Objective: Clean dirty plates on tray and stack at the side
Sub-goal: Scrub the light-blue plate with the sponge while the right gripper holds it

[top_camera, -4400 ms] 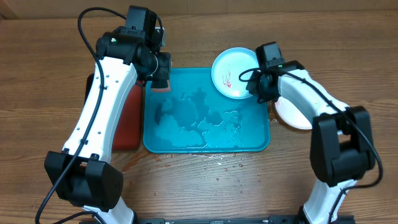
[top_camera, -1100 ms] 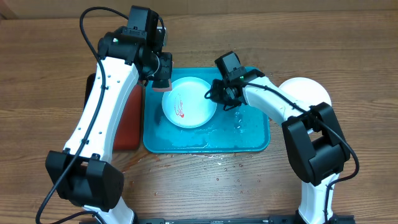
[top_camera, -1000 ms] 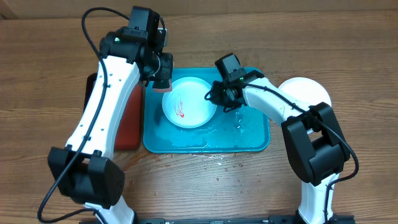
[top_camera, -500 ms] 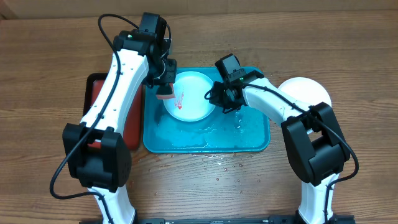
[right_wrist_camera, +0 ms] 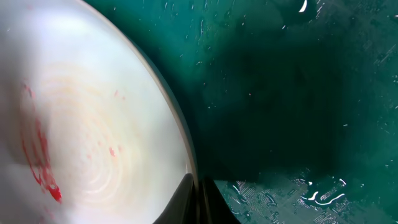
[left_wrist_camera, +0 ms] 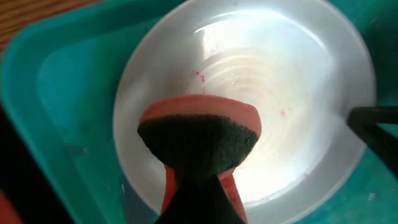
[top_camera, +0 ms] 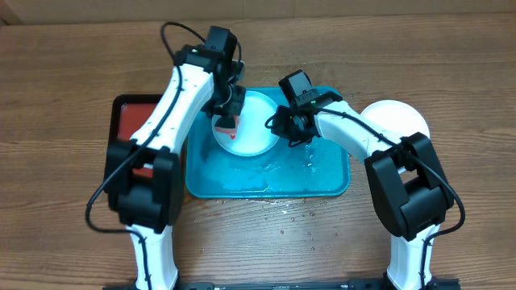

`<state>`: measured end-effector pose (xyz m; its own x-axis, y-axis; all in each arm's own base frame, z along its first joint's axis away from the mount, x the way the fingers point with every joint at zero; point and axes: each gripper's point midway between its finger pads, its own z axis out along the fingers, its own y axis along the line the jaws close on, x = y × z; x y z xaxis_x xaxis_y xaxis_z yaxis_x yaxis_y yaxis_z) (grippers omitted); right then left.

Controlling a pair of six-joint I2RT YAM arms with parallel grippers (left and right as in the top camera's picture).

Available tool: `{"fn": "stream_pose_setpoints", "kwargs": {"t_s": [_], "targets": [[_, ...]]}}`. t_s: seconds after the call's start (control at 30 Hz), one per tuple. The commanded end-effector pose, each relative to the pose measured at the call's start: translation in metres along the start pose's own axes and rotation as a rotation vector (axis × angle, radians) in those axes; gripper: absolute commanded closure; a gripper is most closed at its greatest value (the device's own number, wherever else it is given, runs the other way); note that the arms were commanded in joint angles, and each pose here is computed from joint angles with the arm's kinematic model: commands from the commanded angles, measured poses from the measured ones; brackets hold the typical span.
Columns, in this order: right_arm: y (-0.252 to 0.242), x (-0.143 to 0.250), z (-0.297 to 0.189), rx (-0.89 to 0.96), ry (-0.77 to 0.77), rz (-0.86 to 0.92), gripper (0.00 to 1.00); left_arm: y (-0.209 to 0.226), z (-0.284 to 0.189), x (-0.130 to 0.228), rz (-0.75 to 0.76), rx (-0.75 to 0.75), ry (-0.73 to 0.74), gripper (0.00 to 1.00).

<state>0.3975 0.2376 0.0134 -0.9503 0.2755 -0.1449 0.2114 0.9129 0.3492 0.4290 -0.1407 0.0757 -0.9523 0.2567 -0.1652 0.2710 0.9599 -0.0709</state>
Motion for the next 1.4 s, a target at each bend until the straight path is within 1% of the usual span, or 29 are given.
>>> {"fn": "stream_pose_setpoints", "kwargs": {"t_s": [0.0, 0.13, 0.43, 0.53, 0.57, 0.6, 0.63, 0.7, 0.8, 0.87, 0.9, 0.93, 0.97, 1.03, 1.07, 1.13, 1.27, 1.37], "targets": [[-0.01, 0.012, 0.01, 0.036, 0.031, -0.019, 0.96, 0.005, 0.028, 0.002, 0.077, -0.027, 0.043, 0.96], [-0.009, 0.013, 0.01, 0.034, 0.03, -0.024, 0.96, 0.009, 0.045, 0.0, 0.091, -0.041, 0.052, 0.96], [-0.009, 0.012, 0.01, 0.032, 0.028, -0.025, 0.96, 0.008, 0.056, -0.004, 0.098, -0.035, 0.043, 0.96], [-0.009, 0.012, 0.01, 0.032, 0.028, -0.025, 0.96, -0.007, 0.057, -0.005, 0.112, 0.051, 0.038, 0.96], [-0.009, 0.012, 0.01, 0.032, 0.028, -0.024, 0.96, -0.026, 0.055, -0.003, 0.184, 0.158, 0.033, 0.96], [-0.009, 0.012, 0.01, 0.032, 0.028, -0.025, 0.96, -0.034, 0.053, -0.002, 0.221, 0.207, 0.03, 0.96], [-0.008, 0.012, 0.01, 0.032, 0.028, -0.025, 0.96, -0.04, 0.052, -0.001, 0.251, 0.243, 0.026, 0.96], [-0.008, 0.012, 0.01, 0.032, 0.028, -0.025, 0.96, -0.044, 0.052, -0.001, 0.284, 0.257, 0.023, 0.96], [-0.008, 0.012, 0.01, 0.032, 0.028, -0.025, 0.96, -0.04, 0.053, -0.003, 0.302, 0.221, 0.017, 0.96], [-0.008, 0.012, 0.01, 0.032, 0.028, -0.025, 0.96, -0.029, 0.055, -0.006, 0.292, 0.155, 0.014, 0.96], [-0.008, 0.012, 0.01, 0.032, 0.028, -0.025, 0.96, -0.02, 0.057, -0.008, 0.266, 0.097, 0.012, 0.96], [-0.008, 0.012, 0.01, 0.032, 0.028, -0.025, 0.97, -0.004, 0.057, -0.012, 0.21, 0.004, 0.01, 0.96], [-0.008, 0.012, 0.01, 0.032, 0.028, -0.025, 0.96, 0.022, 0.056, -0.016, 0.102, -0.148, -0.002, 0.96], [-0.009, 0.012, 0.01, 0.032, 0.028, -0.025, 0.96, 0.044, 0.051, -0.018, 0.019, -0.279, -0.015, 0.96], [-0.008, 0.012, 0.01, 0.032, 0.028, -0.025, 0.96, 0.05, 0.049, -0.018, -0.011, -0.318, -0.021, 0.96], [-0.008, 0.012, 0.01, 0.032, 0.028, -0.024, 0.96, 0.053, 0.048, -0.017, -0.021, -0.337, -0.02, 0.96], [-0.008, 0.012, 0.01, 0.031, 0.027, -0.025, 0.96, 0.048, 0.049, -0.011, -0.014, -0.321, 0.005, 0.96], [-0.008, 0.012, 0.01, 0.031, 0.027, -0.025, 0.96, 0.032, 0.052, -0.003, 0.009, -0.246, 0.042, 0.96]]}}
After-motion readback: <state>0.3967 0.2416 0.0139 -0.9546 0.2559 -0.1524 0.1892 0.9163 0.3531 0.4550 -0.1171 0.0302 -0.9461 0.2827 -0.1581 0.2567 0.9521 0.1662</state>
